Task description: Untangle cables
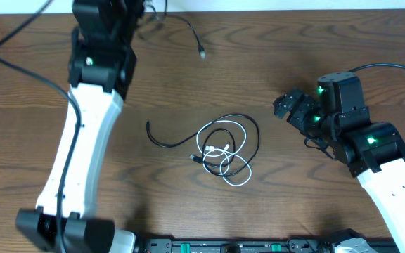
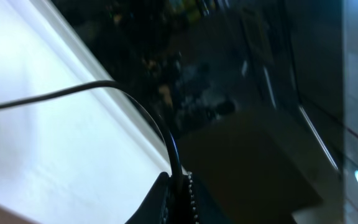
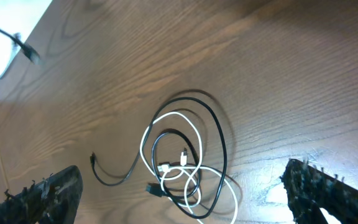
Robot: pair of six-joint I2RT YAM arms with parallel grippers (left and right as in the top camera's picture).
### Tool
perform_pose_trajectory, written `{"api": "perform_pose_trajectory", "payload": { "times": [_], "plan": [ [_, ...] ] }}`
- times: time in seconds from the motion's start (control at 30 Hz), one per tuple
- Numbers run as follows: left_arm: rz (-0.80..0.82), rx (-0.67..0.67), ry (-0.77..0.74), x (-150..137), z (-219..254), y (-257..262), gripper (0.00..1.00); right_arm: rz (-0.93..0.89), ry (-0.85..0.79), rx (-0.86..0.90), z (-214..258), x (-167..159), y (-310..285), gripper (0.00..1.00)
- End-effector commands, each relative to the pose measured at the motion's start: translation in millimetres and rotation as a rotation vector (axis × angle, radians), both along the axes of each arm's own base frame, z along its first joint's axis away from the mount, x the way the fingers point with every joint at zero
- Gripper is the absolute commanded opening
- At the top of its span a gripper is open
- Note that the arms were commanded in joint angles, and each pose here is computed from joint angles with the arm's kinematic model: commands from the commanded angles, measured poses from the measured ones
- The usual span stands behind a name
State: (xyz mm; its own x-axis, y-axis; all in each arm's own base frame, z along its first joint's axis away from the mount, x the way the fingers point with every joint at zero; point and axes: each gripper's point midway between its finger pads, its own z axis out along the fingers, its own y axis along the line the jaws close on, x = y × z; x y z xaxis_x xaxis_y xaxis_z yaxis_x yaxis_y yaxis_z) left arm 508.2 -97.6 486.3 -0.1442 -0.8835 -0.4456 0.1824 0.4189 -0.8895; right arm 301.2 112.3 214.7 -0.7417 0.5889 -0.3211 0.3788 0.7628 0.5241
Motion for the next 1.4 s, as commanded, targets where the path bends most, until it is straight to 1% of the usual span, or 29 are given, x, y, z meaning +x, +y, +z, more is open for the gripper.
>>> {"api": "perform_pose_trajectory", "payload": {
  "times": [0.0,0.17,0.33,0.47,0.6,0.67,0.7,0.73,0.77,0.8,0.83,0.87,0.93,1.07,1.13,1.2,1.37],
  "plan": [
    [0.072,0.014,-0.019,24.0,4.2,25.4,0.07,-0.010,-0.010,-0.028,-0.3,1.8,-5.4,0.99],
    [0.165,0.059,0.041,62.4,-34.6,63.2,0.07,-0.036,-0.012,-0.064,-2.9,4.4,-12.5,0.99],
    [0.295,0.156,0.094,92.4,-78.3,112.4,0.08,-0.039,0.023,-0.082,-15.6,5.2,-13.4,0.96],
    [0.440,0.284,0.171,107.4,-119.8,172.1,0.08,-0.037,0.086,-0.103,-37.5,3.4,-13.8,0.95],
    [0.626,0.436,0.284,112.2,-168.9,244.3,0.09,-0.034,0.172,-0.132,-66.9,-0.2,-15.0,0.93],
    [0.718,0.527,0.343,111.3,-194.1,281.6,0.17,-0.032,0.215,-0.146,-80.7,-1.5,-15.4,0.93],
    [0.755,0.576,0.371,110.4,-206.4,299.1,0.25,-0.030,0.234,-0.151,-86.9,-2.0,-15.2,0.93],
    [0.782,0.628,0.401,109.2,-219.1,315.4,0.41,-0.028,0.253,-0.155,-92.5,-2.4,-14.8,0.93],
    [0.799,0.680,0.439,107.4,-233.5,330.6,0.61,-0.026,0.271,-0.159,-97.8,-2.5,-14.4,0.93],
    [0.814,0.721,0.481,104.3,-247.7,345.3,0.78,-0.024,0.286,-0.161,-102.3,-2.5,-13.9,0.93],
    [0.818,0.764,0.521,101.1,-261.3,358.4,0.90,-0.022,0.301,-0.161,-106.7,-2.8,-12.9,0.93],
    [0.813,0.811,0.568,97.2,-275.6,370.4,0.94,-0.017,0.314,-0.156,-110.6,-2.6,-11.2,0.93],
    [0.802,0.883,0.655,86.6,-297.9,391.9,0.95,-0.009,0.333,-0.147,-116.8,-2.0,-7.9,0.93],
    [0.811,0.893,0.769,61.0,-316.2,425.6,0.95,0.010,0.358,-0.123,-124.6,-1.6,-0.6,0.93],
    [0.822,0.886,0.796,49.6,-312.5,436.7,0.95,0.019,0.366,-0.117,-126.7,-2.3,2.4,0.95],
    [0.827,0.882,0.811,40.9,-304.0,441.2,0.95,0.027,0.370,-0.119,-127.3,-3.9,4.3,0.99],
    [0.829,0.880,0.781,28.0,-258.2,431.9,0.95,0.076,0.367,-0.129,-127.3,-7.4,10.9,0.99]
  ]
}}
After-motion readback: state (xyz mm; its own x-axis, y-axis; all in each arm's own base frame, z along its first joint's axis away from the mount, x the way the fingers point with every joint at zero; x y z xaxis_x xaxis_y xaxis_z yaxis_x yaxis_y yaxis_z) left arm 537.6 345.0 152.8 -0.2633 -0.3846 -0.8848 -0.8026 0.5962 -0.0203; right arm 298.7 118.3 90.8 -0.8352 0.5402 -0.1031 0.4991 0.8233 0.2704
